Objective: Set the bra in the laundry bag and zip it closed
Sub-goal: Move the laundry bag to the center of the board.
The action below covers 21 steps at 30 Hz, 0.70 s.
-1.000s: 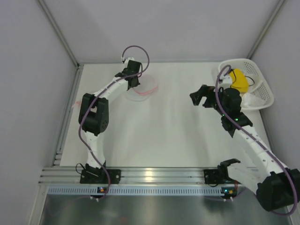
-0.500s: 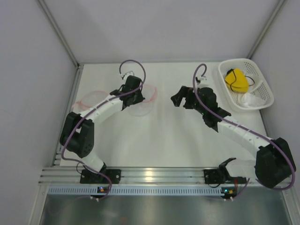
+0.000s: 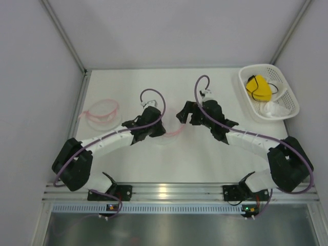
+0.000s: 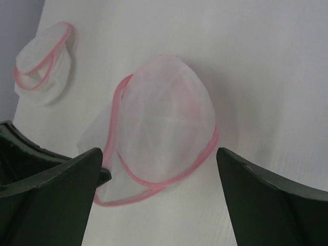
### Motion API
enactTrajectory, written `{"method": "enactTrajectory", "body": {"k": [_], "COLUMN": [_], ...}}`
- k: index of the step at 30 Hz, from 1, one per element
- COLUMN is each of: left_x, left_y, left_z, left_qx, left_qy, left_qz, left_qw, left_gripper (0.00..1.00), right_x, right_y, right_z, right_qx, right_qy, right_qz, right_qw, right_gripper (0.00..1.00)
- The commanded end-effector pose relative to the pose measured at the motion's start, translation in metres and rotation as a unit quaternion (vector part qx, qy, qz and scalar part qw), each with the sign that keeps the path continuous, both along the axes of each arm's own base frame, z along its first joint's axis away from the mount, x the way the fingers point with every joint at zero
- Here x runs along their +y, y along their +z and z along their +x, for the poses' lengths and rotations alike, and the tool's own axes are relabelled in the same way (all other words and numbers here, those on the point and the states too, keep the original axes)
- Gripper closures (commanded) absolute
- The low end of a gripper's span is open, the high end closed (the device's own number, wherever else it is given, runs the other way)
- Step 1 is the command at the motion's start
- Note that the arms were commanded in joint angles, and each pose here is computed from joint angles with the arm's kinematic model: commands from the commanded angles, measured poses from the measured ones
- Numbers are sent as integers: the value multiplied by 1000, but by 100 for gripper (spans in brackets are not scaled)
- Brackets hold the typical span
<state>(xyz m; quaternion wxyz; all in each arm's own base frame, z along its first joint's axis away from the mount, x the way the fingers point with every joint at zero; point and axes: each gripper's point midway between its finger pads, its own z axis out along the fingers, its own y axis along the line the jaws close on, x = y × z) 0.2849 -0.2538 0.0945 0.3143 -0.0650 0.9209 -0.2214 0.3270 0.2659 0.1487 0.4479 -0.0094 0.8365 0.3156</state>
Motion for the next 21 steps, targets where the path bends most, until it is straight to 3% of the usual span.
{"method": "enactTrajectory", "body": {"k": [1, 4, 11, 17, 21], "left_x": [-7, -1, 15, 13, 11], "left_y": [17, 18, 13, 7, 6], "left_z": [-8, -11, -14, -15, -15], "left_qx": [-29, -34, -39, -29, -27], "left_qy": [1, 6, 30, 32, 31], "left_qz": [-35, -33, -11, -12, -14], "left_qw": [999, 999, 999, 999, 999], "left_gripper": [100, 100, 100, 100, 100], "right_x": [18, 17, 10, -7, 0], "right_y": [6, -6, -21, -27, -39], "right_z": [3, -5, -42, -64, -70], "right_qx": [-3, 20, 89, 111, 125], "right_qy": [8, 2, -5, -40, -30], "right_qz": [7, -19, 7, -12, 0], "right_qw": [1000, 1000, 996, 993, 992], "right_gripper": [7, 8, 14, 14, 21]}}
